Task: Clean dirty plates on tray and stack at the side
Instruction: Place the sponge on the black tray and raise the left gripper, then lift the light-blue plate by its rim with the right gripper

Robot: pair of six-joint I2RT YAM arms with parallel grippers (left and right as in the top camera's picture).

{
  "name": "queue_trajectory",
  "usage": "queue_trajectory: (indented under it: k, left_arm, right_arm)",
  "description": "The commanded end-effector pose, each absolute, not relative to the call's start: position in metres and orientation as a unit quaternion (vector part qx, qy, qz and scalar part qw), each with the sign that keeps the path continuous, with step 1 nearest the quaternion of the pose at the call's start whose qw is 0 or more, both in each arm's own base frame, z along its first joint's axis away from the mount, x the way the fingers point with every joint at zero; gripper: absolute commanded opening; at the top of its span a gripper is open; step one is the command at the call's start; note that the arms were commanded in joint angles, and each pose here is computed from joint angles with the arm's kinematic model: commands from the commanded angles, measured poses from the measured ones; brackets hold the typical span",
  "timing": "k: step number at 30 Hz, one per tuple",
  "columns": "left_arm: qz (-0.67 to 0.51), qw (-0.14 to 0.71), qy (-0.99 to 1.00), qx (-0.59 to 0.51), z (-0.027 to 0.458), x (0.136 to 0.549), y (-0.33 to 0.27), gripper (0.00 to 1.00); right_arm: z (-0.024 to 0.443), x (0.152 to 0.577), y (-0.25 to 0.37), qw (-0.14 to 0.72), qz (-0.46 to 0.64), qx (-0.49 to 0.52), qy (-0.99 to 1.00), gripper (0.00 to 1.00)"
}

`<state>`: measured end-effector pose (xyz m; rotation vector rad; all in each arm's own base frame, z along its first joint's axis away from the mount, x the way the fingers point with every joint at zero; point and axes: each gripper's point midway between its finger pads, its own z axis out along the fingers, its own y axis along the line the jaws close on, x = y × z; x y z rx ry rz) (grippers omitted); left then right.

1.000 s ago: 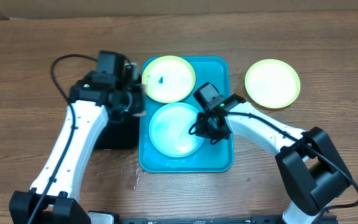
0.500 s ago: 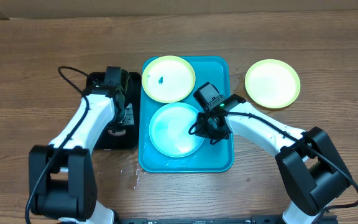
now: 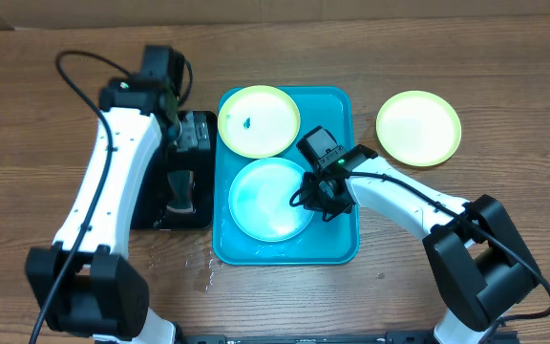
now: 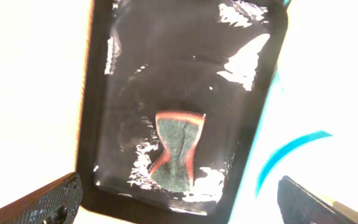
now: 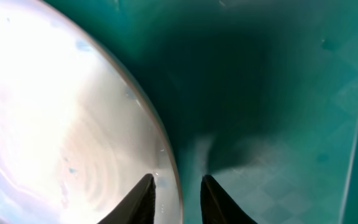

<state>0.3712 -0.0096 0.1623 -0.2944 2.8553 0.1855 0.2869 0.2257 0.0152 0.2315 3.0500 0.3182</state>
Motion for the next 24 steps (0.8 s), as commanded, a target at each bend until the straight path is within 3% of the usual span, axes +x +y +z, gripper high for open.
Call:
queue_trajectory:
  k: [1, 7, 14, 24]
  left_arm:
    - [0.033, 0.213, 0.968, -0.13, 0.232, 0.379, -0.007, 1.0]
    - [0.033, 0.269, 0.948, -0.17, 0.28, 0.364, 0.023, 1.0]
    - [0.049, 0.254, 0.94, -0.221, 0.28, 0.347, 0.062, 1.0]
    - [0.052, 0.242, 0.942, -0.227, 0.276, 0.342, 0.066, 1.0]
  right_arm:
    - [0.016, 0.287, 0.228, 0.042, 0.106, 0.072, 0.991, 0.29]
    - [0.012, 0.286, 0.227, 0.042, 0.107, 0.076, 0.99, 0.27]
    - [0.012, 0.287, 0.227, 0.043, 0.108, 0.076, 0.99, 0.04]
    - [0.012, 0.287, 0.227, 0.043, 0.109, 0.076, 0.99, 0.04]
